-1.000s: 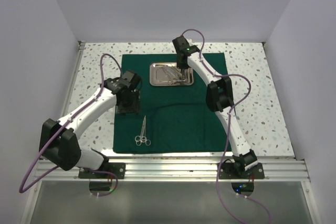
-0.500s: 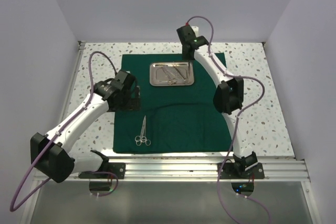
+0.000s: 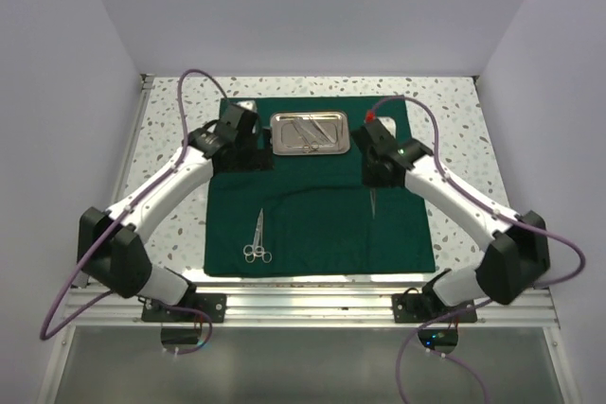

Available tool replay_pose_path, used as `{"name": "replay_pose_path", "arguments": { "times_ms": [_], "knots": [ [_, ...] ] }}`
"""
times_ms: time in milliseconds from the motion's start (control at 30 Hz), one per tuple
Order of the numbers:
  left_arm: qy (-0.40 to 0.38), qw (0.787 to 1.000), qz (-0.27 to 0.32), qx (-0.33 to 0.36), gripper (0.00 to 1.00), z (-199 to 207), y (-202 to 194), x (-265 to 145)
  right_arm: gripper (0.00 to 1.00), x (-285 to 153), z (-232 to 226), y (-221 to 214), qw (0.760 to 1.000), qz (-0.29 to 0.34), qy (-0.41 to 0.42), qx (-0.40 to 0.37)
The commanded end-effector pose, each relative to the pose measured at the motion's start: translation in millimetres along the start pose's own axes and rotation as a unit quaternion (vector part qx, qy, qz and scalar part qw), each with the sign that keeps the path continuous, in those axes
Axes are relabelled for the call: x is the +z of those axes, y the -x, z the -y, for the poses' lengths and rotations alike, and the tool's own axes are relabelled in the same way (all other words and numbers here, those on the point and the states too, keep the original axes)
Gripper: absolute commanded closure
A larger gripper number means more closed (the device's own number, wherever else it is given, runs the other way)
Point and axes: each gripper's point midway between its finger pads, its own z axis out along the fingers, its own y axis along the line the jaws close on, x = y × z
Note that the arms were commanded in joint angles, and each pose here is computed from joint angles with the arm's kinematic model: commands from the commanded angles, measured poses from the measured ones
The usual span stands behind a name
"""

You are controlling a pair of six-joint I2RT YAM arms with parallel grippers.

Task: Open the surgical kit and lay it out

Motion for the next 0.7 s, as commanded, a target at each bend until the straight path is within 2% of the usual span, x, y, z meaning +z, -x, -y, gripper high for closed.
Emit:
{"name": "replay_pose_path", "arguments": {
  "times_ms": [0,67,100,133,200,233,300,333,400,433,500,567,667],
  "knots": [
    [-0.072,0.994,0.084,0.011,0.06,47,72,2,1.0,-1,24,-65,0.999,-0.039,-0.005,0.03],
    [-0.067,0.995,0.073,0.015,0.09,56,78,22,1.0,-3,29,-87,0.998,-0.047,0.002,0.035],
    [-0.078,0.993,0.09,0.012,0.1,67,96,20,1.0,-3,35,-99,0.998,-0.046,0.004,0.038],
    [-0.074,0.994,0.075,0.016,0.11,74,94,38,1.0,-2,37,-105,0.998,-0.047,0.004,0.041],
    [-0.087,0.992,0.089,0.017,0.14,93,116,40,1.0,1,42,-116,0.997,-0.051,0.0,0.051],
    [-0.078,0.994,0.071,0.021,0.14,98,112,62,1.0,2,39,-115,0.997,-0.046,0.007,0.056],
    [-0.088,0.993,0.082,0.021,0.16,118,130,65,1.0,8,36,-117,0.997,-0.046,0.01,0.061],
    [-0.076,0.995,0.065,0.024,0.16,121,124,89,1.0,11,36,-120,0.997,-0.051,0.007,0.059],
    [-0.084,0.994,0.073,0.018,0.17,136,139,95,1.0,15,38,-124,0.997,-0.056,-0.004,0.059],
    [-0.074,0.996,0.055,0.018,0.18,137,131,119,0.72,16,40,-127,0.996,-0.062,-0.011,0.058],
    [-0.066,0.996,0.051,0.003,0.2,143,135,141,0.19,16,47,-134,0.996,-0.069,-0.025,0.059],
    [-0.071,0.995,0.063,-0.01,0.22,151,145,148,0.09,12,53,-134,0.996,-0.066,-0.034,0.058],
    [-0.075,0.994,0.07,-0.031,0.27,159,147,172,0.08,0,59,-130,0.996,-0.057,-0.032,0.053]
  ]
}}
